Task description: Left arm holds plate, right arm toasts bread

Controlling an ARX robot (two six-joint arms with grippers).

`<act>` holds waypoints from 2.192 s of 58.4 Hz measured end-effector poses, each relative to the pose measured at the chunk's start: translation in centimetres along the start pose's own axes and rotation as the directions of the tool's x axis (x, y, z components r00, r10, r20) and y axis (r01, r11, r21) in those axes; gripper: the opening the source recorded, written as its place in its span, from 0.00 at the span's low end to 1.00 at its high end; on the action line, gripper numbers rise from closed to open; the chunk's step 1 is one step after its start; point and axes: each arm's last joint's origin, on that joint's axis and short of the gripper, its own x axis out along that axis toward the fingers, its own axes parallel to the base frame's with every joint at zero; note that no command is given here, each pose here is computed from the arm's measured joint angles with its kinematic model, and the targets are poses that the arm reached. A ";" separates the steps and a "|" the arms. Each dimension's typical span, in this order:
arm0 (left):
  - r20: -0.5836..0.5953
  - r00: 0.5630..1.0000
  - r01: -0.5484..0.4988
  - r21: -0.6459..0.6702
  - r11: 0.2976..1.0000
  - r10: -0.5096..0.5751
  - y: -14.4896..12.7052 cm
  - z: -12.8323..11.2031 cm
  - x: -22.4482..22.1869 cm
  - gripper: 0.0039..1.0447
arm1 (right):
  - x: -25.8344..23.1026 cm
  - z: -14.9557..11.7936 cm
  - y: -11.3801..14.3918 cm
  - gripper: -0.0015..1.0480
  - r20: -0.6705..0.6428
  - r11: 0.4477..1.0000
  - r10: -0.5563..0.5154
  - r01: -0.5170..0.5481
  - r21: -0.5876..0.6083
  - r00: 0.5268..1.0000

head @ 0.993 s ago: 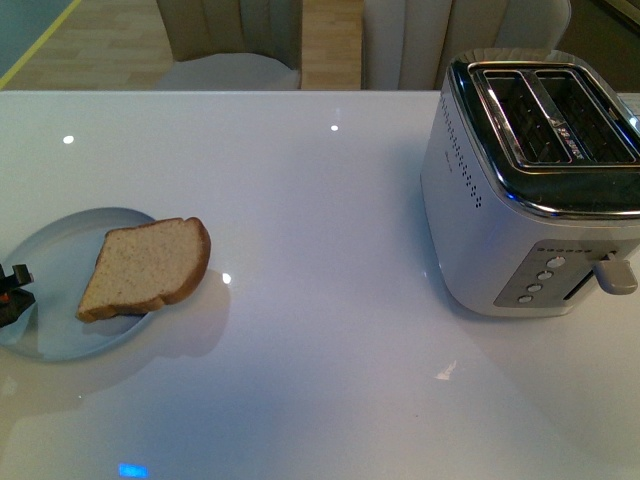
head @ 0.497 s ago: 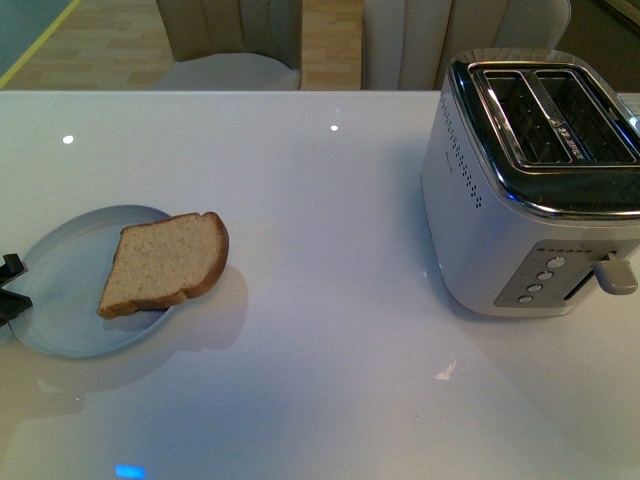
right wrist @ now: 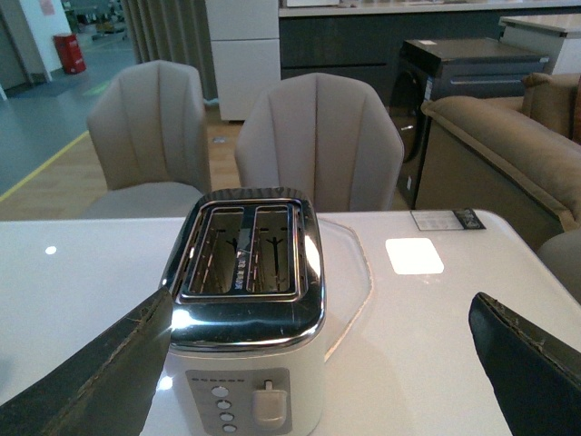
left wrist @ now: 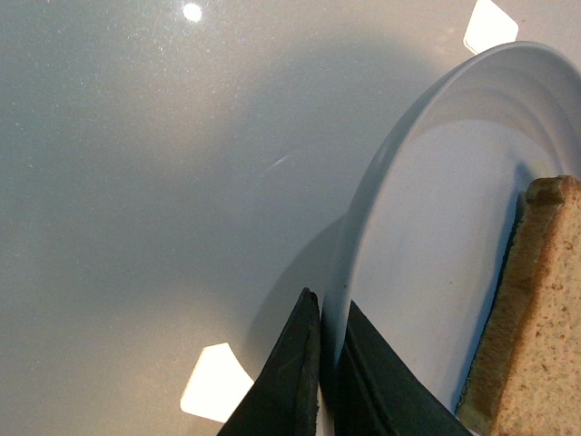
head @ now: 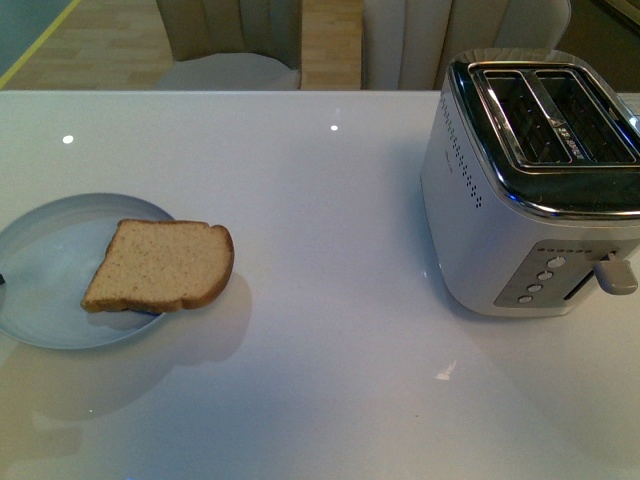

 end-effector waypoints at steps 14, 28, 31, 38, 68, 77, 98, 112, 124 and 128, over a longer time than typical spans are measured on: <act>0.032 0.997 0.065 0.039 0.997 -0.066 -3.4 1.5 -3.9 0.02 | 0.0 0.0 0.0 0.92 0.000 1.000 0.000 0.000 0.000 1.000; 0.077 0.987 0.137 0.037 0.990 -0.139 -7.2 2.9 -7.9 0.02 | 0.0 0.0 0.0 0.92 0.000 1.000 0.000 0.000 0.000 1.000; 0.086 0.985 0.146 0.030 0.989 -0.148 -8.1 3.1 -8.7 0.02 | 0.0 0.0 0.0 0.92 0.000 1.000 0.000 0.000 0.000 1.000; 0.087 0.984 0.157 0.013 0.987 -0.158 -10.5 2.9 -10.1 0.02 | 0.0 0.0 0.0 0.92 0.000 1.000 0.000 0.000 0.000 1.000; 0.021 0.976 0.215 -0.040 0.976 -0.215 -18.1 0.3 -12.3 0.02 | 0.0 0.0 0.0 0.92 0.000 1.000 0.000 0.000 0.000 1.000; 0.020 0.969 0.248 -0.026 0.969 -0.247 -20.7 0.1 -12.6 0.02 | 0.0 0.0 0.0 0.92 0.000 1.000 0.000 0.000 0.000 1.000; -0.014 0.960 0.279 0.003 0.960 -0.279 -24.6 -0.8 -12.3 0.02 | 0.0 0.0 0.0 0.92 0.000 1.000 0.000 0.000 0.000 1.000; -0.016 0.961 0.277 -0.001 0.961 -0.277 -24.7 -0.9 -12.2 0.02 | 0.1 -0.5 0.1 0.92 -0.333 0.985 -0.119 0.154 0.080 0.935; -0.020 0.960 0.279 -0.007 0.960 -0.279 -24.8 -0.9 -12.1 0.02 | 1.7 0.9 0.4 0.92 -0.345 0.968 -0.058 0.137 0.210 0.937; -0.023 0.959 0.281 -0.009 0.960 -0.282 -24.8 -0.9 -12.1 0.02 | 2.9 1.8 0.7 0.92 -0.333 0.957 -0.017 0.111 0.268 0.943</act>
